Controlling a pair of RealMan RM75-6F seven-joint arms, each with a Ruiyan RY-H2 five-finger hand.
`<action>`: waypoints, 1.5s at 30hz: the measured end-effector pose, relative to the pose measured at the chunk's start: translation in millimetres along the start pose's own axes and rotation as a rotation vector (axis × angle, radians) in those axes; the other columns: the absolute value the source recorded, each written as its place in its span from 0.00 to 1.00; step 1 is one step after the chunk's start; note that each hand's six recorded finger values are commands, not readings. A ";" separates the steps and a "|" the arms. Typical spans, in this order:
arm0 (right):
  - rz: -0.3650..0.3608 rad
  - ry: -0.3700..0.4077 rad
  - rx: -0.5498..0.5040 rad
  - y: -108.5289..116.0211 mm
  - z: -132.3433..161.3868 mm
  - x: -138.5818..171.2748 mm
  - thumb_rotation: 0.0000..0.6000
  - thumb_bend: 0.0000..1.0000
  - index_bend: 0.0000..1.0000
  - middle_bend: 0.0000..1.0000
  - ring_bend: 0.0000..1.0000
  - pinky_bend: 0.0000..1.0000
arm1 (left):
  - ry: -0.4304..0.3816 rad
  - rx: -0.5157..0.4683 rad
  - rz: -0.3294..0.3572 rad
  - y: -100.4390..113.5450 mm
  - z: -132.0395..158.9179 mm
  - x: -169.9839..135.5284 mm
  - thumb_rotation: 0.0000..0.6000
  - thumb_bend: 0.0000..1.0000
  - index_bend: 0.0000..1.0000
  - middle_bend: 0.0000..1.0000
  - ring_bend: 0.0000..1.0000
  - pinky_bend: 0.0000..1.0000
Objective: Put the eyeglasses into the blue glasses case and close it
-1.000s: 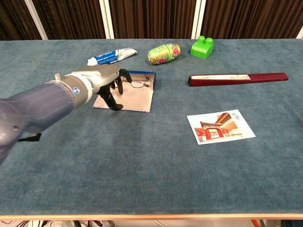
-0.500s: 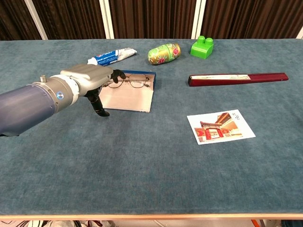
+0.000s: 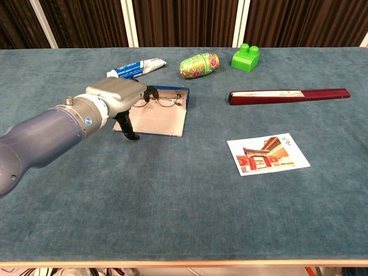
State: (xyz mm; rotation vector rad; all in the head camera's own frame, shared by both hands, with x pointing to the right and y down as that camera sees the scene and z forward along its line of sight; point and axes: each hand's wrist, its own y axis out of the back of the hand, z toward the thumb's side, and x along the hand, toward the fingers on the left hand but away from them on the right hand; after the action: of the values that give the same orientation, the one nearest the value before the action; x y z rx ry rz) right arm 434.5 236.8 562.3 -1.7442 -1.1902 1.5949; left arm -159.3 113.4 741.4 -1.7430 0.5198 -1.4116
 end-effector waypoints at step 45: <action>0.003 -0.002 -0.006 -0.1 -0.2 0.3 1.00 0.11 0.02 0.00 0.03 0.18 | 0.038 0.022 0.076 20.5 10.6 21.0 1.00 0.34 0.28 0.19 0.05 0.12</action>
State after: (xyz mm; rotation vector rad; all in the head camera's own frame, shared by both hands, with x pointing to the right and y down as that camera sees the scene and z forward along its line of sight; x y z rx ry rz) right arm 434.7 237.2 562.3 -1.7497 -1.1953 1.5974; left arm -139.7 89.4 737.4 -1.6647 0.5835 -1.3947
